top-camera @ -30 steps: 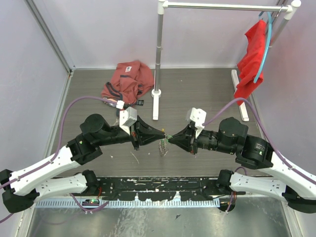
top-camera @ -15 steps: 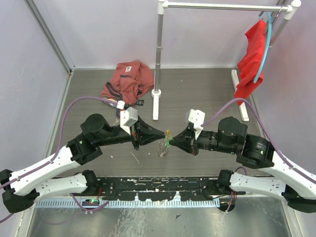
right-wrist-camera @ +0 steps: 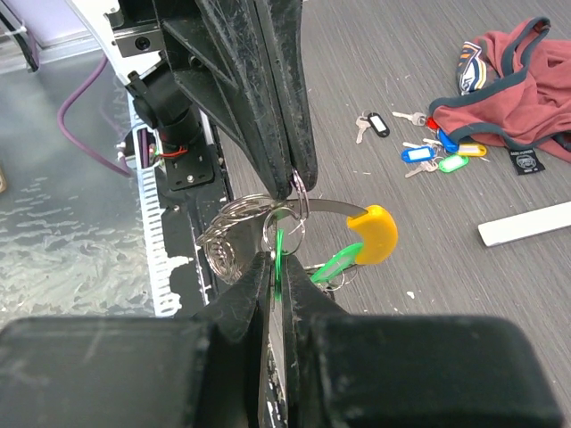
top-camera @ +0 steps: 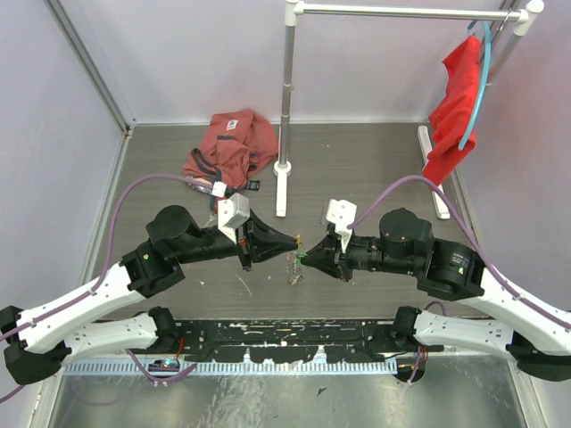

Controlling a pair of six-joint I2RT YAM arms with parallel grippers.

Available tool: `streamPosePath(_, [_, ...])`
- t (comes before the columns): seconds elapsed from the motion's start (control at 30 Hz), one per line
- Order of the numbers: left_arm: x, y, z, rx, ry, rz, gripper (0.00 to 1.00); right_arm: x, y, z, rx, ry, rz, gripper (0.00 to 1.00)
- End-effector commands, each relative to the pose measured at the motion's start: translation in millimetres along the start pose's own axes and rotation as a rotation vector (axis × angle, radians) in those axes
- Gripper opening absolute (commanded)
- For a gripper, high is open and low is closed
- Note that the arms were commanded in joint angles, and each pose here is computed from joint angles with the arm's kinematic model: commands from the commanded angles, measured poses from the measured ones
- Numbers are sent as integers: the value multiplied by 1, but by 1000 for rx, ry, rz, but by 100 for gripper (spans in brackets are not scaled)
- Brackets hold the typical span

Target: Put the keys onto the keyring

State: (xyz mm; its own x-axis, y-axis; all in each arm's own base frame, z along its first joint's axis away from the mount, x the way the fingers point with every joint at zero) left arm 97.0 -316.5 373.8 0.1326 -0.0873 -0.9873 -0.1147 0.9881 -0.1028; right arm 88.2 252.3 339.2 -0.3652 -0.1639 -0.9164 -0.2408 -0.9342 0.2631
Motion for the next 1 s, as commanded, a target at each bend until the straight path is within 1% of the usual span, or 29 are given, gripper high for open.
streamPosePath(0.0, [-30,2,-1,8,-49,-78,0,-30,10,5,-1,31,-109,6])
streamPosePath(0.2, [-29,0,-2,20,-47,-77,0,-34,13,2,23,28,-133,6])
streamPosePath(0.97, [-29,-2,-6,50,-41,-76,0,-32,9,1,25,23,-124,6])
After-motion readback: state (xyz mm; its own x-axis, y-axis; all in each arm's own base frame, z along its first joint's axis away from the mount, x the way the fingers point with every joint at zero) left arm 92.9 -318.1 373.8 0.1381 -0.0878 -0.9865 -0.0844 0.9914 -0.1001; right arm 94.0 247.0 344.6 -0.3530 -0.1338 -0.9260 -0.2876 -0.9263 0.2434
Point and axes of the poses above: each gripper's point midway between its finger pads, its own y axis back along the fingers, its own z axis along the line the jaws close on, x = y × z, the point moved 1 cm from there along y, back along the fingers, and after that the axes turned 15 degrees about -y, right-handed, at the moved point
